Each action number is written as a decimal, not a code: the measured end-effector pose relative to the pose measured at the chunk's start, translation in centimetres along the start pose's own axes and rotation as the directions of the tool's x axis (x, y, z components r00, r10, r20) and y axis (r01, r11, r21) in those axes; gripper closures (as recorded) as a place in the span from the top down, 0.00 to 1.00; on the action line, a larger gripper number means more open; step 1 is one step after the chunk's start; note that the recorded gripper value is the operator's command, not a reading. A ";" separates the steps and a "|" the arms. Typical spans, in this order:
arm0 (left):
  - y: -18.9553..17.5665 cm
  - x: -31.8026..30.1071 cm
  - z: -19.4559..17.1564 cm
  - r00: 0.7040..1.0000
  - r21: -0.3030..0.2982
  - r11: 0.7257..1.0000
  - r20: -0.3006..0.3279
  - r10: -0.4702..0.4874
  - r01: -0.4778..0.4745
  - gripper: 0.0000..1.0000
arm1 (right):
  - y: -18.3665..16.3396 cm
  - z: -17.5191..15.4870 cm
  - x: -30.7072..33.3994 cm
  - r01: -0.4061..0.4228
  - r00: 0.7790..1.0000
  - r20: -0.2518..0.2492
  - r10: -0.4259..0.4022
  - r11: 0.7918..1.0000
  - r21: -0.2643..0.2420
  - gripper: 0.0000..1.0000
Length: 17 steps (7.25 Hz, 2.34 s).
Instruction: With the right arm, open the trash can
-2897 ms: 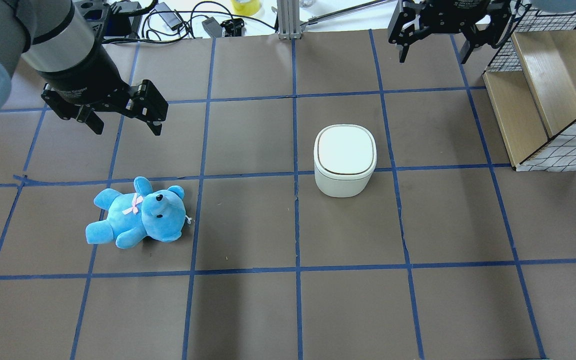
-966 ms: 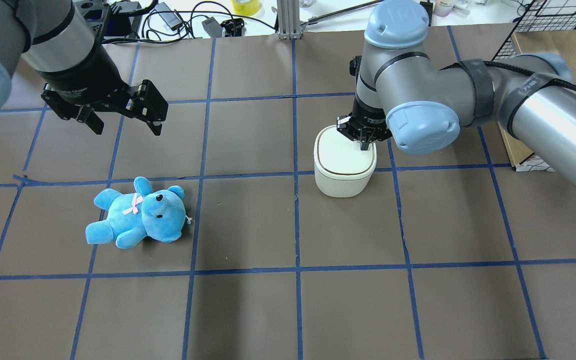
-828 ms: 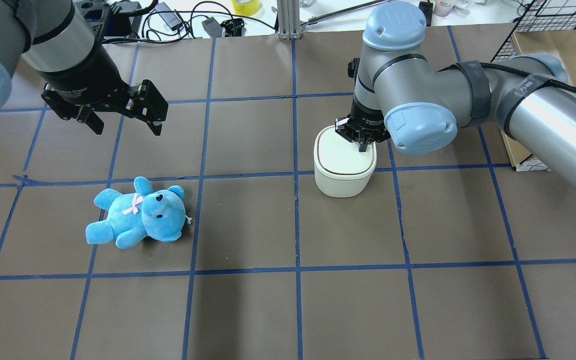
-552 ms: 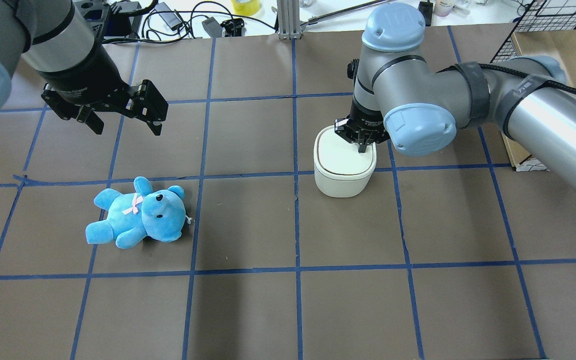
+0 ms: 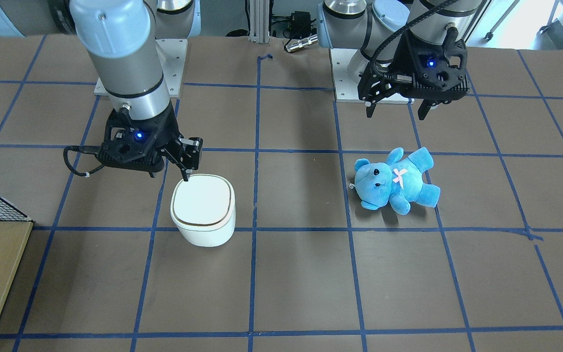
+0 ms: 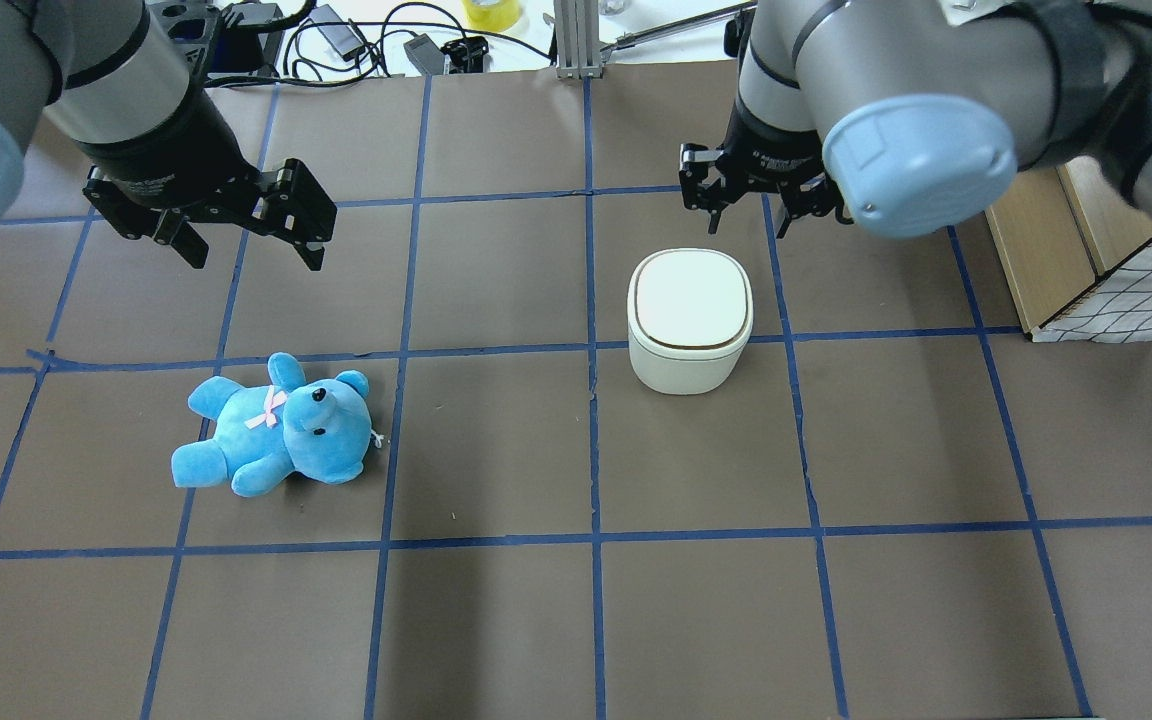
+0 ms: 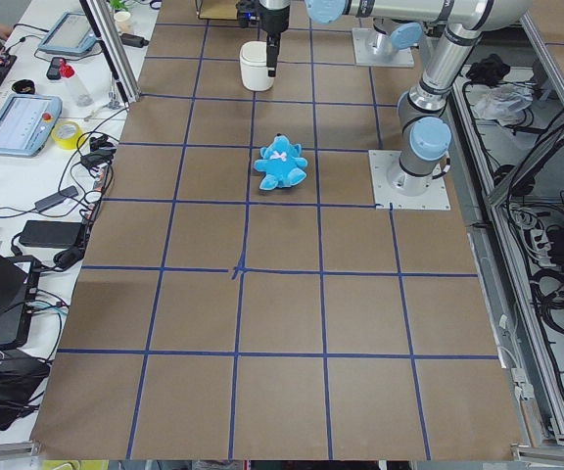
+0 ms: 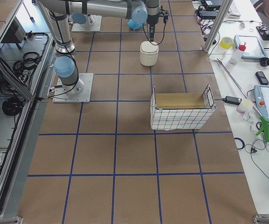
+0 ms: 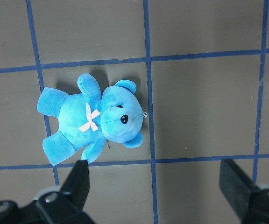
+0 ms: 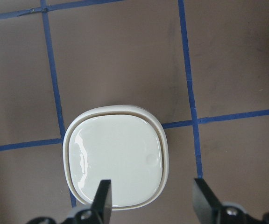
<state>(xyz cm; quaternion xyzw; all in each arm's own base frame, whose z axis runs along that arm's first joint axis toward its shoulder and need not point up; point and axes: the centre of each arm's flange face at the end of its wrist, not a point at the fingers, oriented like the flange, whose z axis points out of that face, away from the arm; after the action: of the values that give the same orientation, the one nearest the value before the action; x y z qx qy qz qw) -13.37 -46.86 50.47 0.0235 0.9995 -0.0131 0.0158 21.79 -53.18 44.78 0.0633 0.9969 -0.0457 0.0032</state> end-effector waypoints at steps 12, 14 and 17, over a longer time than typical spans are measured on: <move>0.0 0.0 0.0 1.000 0.000 1.000 0.000 0.000 0.000 1.00 | -0.9 -5.6 0.6 0.004 1.000 -0.029 -0.004 1.000 0.001 1.00; 0.0 0.0 0.0 1.000 0.000 1.000 0.000 0.000 0.000 1.00 | -0.9 -6.0 0.7 0.004 1.000 -0.028 -0.004 1.000 0.007 1.00; 0.0 0.0 0.0 1.000 0.000 1.000 0.000 0.000 0.000 1.00 | -1.0 -6.7 1.0 0.025 0.999 -0.028 -0.025 1.000 0.013 1.00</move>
<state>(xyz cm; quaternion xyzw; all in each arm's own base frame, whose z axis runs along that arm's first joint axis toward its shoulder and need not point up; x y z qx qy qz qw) -13.37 -46.86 50.47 0.0236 0.9995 -0.0131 0.0158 20.70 -53.43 51.52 0.0514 0.9973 -0.0517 -0.0116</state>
